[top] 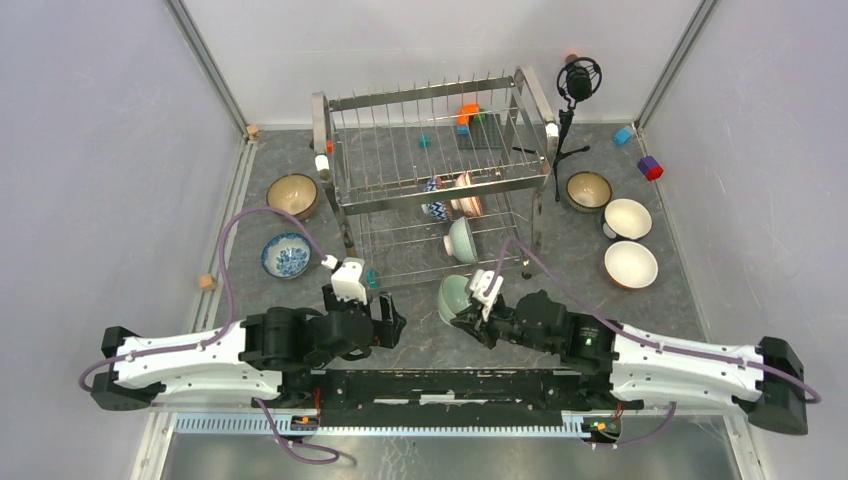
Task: Unload the bowls from the dish rack
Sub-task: Place the bowl at the center of the board.
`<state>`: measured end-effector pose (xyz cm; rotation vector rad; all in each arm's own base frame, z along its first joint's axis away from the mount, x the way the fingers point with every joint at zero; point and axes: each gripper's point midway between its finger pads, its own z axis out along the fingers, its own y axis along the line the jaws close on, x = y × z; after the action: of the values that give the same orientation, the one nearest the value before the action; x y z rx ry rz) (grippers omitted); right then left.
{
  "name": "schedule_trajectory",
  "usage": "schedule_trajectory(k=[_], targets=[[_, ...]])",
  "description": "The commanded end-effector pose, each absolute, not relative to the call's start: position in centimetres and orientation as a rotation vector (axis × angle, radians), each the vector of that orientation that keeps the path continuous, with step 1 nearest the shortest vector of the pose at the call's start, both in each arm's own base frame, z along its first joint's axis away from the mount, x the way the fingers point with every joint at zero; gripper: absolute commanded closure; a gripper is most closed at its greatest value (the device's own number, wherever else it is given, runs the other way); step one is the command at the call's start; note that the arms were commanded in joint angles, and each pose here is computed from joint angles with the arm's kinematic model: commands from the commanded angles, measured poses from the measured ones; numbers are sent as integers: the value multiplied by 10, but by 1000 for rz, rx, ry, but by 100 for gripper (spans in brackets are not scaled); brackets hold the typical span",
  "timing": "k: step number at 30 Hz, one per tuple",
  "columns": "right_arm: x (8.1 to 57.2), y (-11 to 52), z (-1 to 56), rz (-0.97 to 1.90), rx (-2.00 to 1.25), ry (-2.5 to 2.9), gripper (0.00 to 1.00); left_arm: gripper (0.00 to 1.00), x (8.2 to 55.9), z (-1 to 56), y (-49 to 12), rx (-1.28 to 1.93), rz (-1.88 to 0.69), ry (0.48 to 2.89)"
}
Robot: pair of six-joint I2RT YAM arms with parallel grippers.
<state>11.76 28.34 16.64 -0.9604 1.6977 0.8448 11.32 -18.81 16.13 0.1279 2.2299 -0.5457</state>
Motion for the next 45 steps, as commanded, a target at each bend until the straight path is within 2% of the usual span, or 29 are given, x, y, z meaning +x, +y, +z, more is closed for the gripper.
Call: schedule_trajectory(k=[1,8,20,26,32,45], targets=[[134,292,201,668,-934,1577,100,0,115,174,-197,81,-617,2202],[116,293,183,413,-1127,1524,100,0,114,174,-205,53,-708,2171],[51,299,159,115,-1629,1218,100,0,116,188,-209,198,-708,2097],[13,300,148,78,-1833,1046,100,0,103,205,-220,428,-737,2076],[-17,303,142,95,-1955,906,100,0,84,194,-238,697,-707,2132],[-43,307,144,171,-2005,855,100,6,50,173,-270,1056,-745,2215]])
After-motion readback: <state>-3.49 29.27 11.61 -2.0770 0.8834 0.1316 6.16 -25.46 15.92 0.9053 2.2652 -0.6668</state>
